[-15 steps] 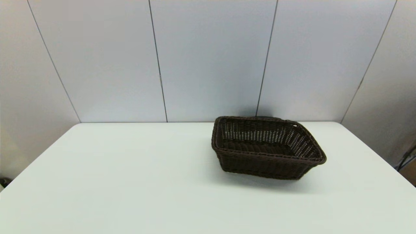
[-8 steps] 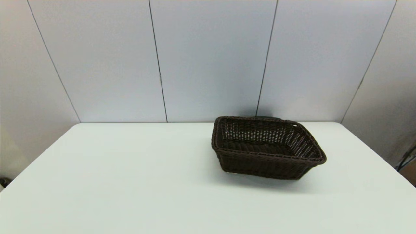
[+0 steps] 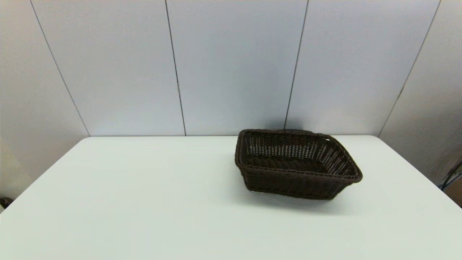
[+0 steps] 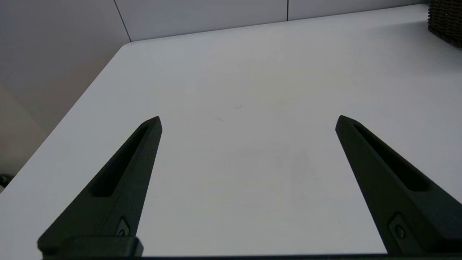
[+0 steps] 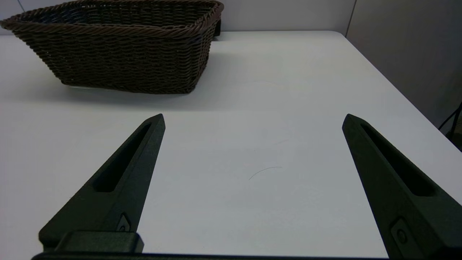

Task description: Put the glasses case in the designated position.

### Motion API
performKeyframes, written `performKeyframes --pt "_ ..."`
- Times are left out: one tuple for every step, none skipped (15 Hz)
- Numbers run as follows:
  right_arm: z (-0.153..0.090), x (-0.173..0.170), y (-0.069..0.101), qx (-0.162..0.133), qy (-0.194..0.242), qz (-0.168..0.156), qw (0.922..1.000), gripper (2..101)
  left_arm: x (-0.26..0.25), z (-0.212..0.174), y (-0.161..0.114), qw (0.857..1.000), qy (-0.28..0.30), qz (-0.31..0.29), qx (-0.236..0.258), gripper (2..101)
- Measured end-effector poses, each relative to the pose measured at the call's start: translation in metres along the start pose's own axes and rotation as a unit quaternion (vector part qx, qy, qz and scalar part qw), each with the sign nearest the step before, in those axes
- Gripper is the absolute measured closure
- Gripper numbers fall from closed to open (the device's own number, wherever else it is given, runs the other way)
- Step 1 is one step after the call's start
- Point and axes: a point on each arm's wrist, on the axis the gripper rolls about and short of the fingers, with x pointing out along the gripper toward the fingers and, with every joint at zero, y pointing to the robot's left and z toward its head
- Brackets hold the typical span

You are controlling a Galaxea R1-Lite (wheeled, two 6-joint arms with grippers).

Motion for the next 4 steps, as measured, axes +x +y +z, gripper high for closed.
performKeyframes --pt "0.0000 0.0000 0.0000 0.000 0.000 0.000 1.0000 5.0 0.0000 0.0000 0.0000 1.000 0.000 0.000 0.000 5.3" --pt "0.0000 0.0000 0.0000 0.000 0.000 0.000 1.0000 5.0 0.0000 0.0000 0.0000 1.000 0.000 0.000 0.000 5.3" --pt "0.0000 0.0000 0.0000 0.000 0.000 0.000 1.0000 5.0 0.0000 0.0000 0.0000 1.000 0.000 0.000 0.000 5.3" --pt "0.0000 0.0000 0.0000 0.001 0.000 -0.001 1.0000 5.0 0.0000 0.0002 0.0000 1.000 0.000 0.000 0.000 5.3"
